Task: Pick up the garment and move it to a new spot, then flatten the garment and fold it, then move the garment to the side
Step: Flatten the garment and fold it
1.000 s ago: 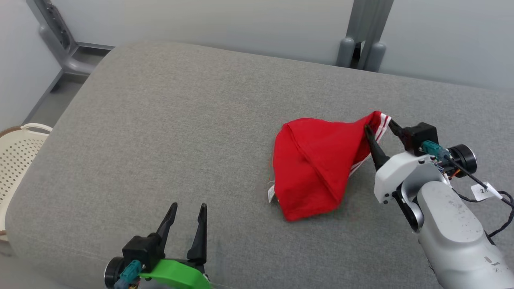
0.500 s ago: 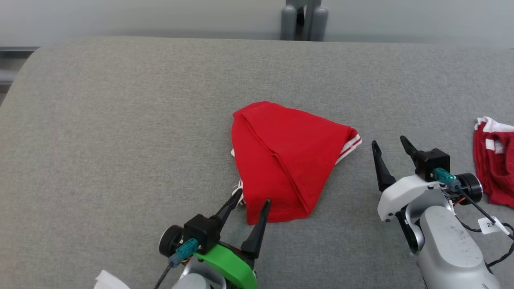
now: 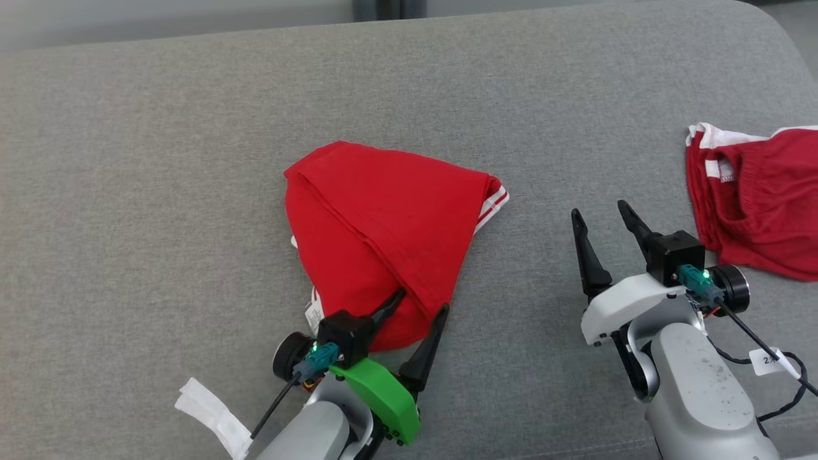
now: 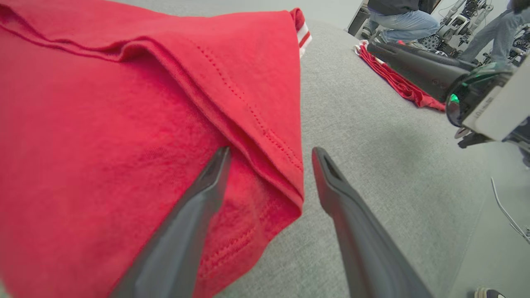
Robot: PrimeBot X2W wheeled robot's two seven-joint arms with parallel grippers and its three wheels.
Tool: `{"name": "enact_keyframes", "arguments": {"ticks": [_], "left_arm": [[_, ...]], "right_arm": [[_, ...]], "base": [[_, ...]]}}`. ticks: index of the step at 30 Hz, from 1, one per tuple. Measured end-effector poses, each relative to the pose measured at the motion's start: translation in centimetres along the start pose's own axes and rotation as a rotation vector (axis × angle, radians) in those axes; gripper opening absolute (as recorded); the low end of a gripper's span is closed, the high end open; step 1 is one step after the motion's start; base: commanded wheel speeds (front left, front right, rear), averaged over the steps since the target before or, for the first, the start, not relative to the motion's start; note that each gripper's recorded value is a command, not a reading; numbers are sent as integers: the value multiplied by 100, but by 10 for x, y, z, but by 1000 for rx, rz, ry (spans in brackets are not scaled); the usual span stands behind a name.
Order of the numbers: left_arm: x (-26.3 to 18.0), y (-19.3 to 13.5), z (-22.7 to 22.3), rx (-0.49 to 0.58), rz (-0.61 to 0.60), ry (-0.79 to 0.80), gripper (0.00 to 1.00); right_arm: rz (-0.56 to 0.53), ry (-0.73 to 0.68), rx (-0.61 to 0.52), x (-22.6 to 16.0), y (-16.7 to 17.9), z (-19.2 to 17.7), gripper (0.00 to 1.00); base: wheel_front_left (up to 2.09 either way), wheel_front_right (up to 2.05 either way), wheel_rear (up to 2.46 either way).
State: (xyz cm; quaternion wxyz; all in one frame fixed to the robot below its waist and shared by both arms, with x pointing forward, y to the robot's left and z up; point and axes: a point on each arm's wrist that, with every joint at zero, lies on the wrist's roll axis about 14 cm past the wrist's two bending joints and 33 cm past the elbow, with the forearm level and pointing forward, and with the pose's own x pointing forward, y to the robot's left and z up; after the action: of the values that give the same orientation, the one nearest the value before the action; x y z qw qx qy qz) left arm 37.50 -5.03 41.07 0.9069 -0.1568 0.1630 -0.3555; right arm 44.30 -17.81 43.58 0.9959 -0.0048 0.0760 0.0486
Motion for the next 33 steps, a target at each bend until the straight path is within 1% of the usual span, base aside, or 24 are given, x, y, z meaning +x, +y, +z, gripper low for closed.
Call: {"name": "enact_keyframes", "arguments": {"ticks": [5,7,9,12,14,19,22,23,26,27,31,33], "left_arm": [[9,-4,-10,-27,-26,30,100],[13,-8,-7,-39,-40,18,100],[17,-10,2,-38,-51,-11,0],[20,-10,20,16,-61,-64,0],[20,-5,37,47,-47,-115,0],[6,19,112,154,33,-332,0],[-11,44,155,286,87,-418,0],[-17,53,171,347,103,-438,0],[-29,85,194,471,159,-424,0],[-32,103,195,505,191,-390,0],[-33,147,203,564,263,-302,0],[-31,170,200,569,304,-240,0]], "right_arm": [[-35,24,9,-4,-12,-9,100],[-43,30,10,-6,-14,-12,100],[-47,37,11,-7,-16,-15,100],[-47,41,15,-7,-15,-16,100],[-44,44,25,-8,-13,-18,100],[-24,41,51,-8,-3,-19,100],[9,34,59,-6,10,-16,100],[24,30,65,-5,15,-14,100],[63,20,74,-3,29,-10,100],[80,19,78,-3,34,-10,100],[118,20,87,-4,47,-10,100],[134,28,92,-5,52,-12,100]], "base": [[0,0,0],[0,0,0],[0,0,0],[0,0,0],[0,0,0],[0,0,0],[0,0,0],[0,0,0],[0,0,0],[0,0,0],[0,0,0],[0,0,0]]}}
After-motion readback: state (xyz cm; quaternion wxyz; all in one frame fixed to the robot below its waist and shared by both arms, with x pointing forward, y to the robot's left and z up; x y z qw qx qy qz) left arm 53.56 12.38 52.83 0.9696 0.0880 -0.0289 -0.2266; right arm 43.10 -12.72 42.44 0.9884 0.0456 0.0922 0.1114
